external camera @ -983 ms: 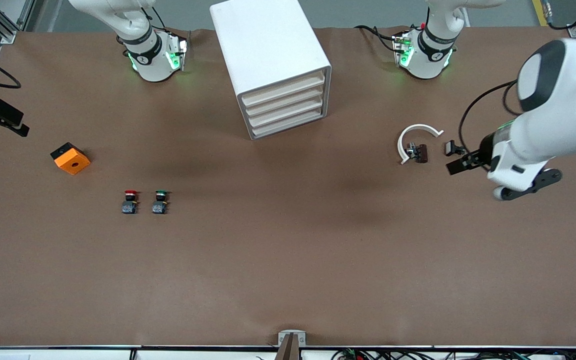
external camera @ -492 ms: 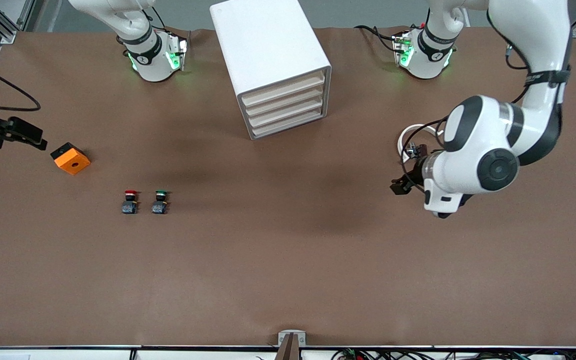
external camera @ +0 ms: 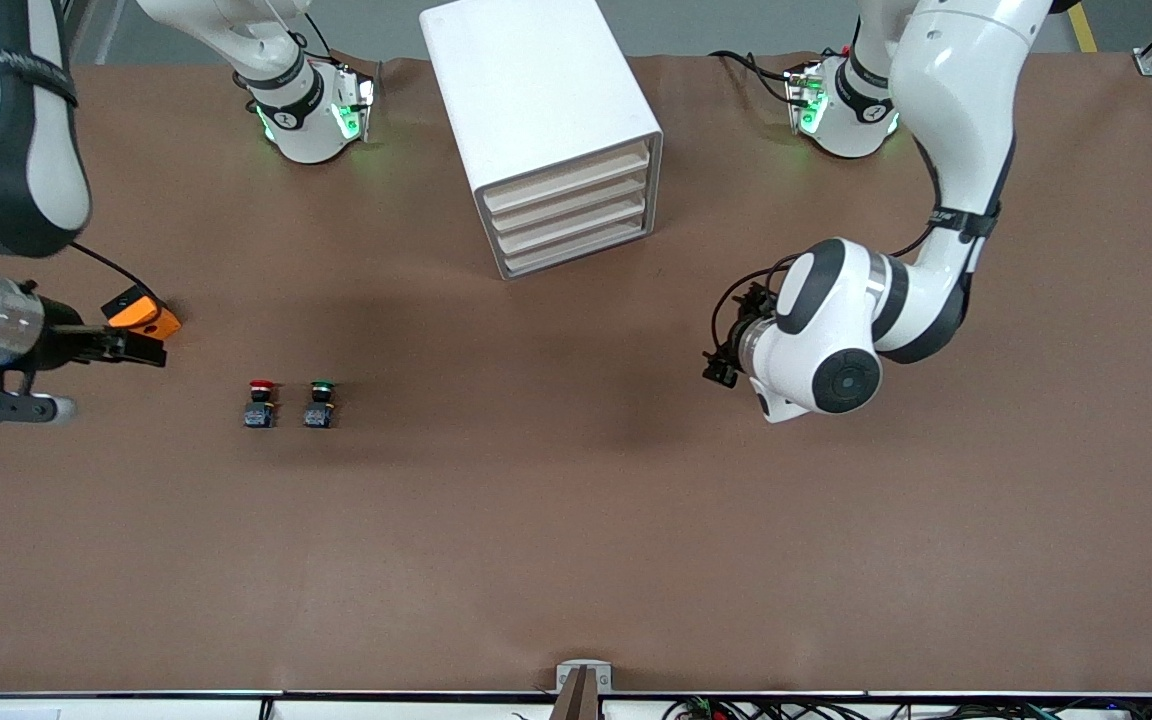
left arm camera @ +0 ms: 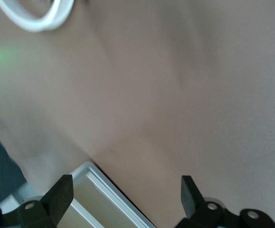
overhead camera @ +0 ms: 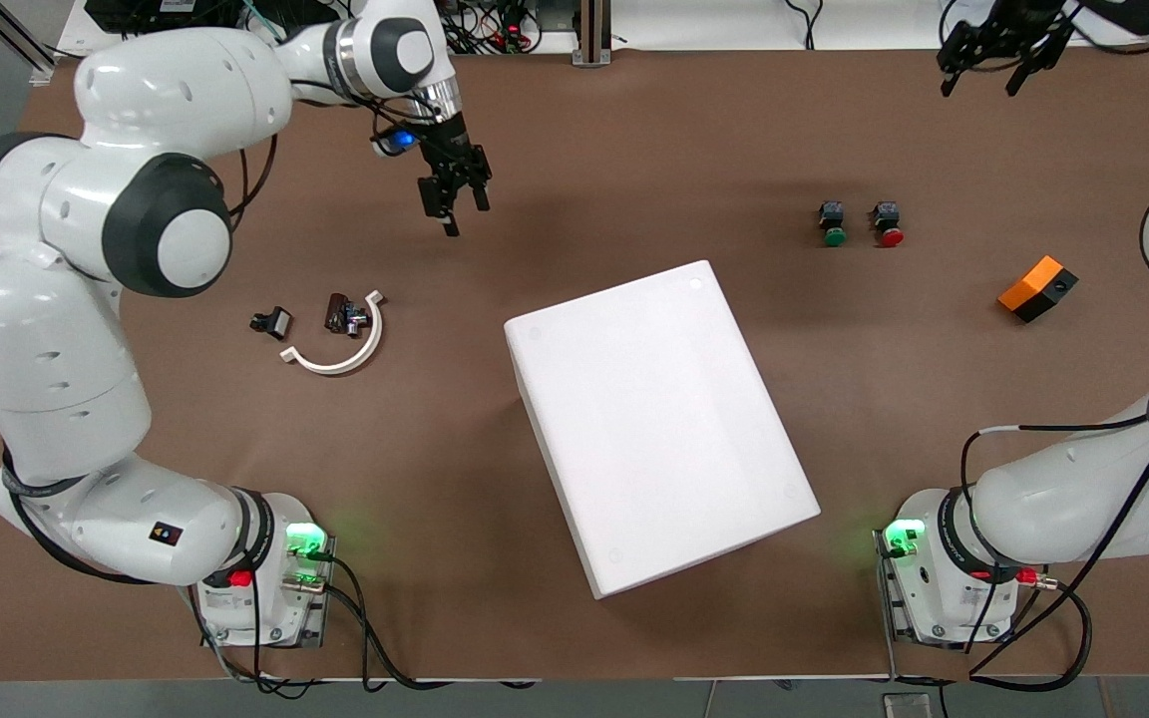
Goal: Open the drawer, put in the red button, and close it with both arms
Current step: 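Grasp the button with the right gripper while the left gripper opens the drawer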
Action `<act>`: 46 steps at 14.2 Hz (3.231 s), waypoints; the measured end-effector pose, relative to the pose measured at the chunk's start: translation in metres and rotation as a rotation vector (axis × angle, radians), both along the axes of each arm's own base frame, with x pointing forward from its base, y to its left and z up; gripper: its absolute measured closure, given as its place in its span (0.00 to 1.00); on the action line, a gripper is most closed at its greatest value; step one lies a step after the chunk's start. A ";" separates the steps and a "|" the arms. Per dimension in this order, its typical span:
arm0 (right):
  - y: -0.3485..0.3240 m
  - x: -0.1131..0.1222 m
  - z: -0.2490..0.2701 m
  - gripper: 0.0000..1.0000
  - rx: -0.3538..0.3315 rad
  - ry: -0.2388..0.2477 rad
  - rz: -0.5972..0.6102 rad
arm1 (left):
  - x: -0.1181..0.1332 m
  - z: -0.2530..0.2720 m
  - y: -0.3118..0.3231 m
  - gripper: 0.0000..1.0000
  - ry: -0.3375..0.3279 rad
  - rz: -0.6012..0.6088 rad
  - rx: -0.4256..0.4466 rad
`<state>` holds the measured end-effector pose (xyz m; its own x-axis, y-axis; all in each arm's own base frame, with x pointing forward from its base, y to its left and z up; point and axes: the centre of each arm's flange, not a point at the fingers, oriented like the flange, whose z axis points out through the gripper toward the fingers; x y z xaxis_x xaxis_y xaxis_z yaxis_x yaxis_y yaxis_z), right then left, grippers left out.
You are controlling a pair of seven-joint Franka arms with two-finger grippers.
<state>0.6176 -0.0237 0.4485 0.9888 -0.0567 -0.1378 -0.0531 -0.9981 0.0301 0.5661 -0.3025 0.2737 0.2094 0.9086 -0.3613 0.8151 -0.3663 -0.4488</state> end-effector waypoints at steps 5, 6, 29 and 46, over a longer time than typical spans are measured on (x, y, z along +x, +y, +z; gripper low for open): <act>0.001 -0.018 -0.101 0.00 -0.004 -0.071 0.009 | -0.020 -0.044 -0.030 0.00 0.217 0.297 0.102; 0.002 -0.021 -0.119 0.00 -0.005 -0.068 0.013 | -0.026 -0.051 -0.039 0.00 0.248 0.317 0.118; 0.019 -0.021 -0.274 0.59 -0.015 -0.038 0.108 | -0.140 -0.086 -0.156 0.44 0.880 0.457 0.262; 0.040 -0.010 -0.190 0.59 -0.005 0.064 0.100 | -0.116 -0.098 -0.130 0.85 0.912 0.505 0.296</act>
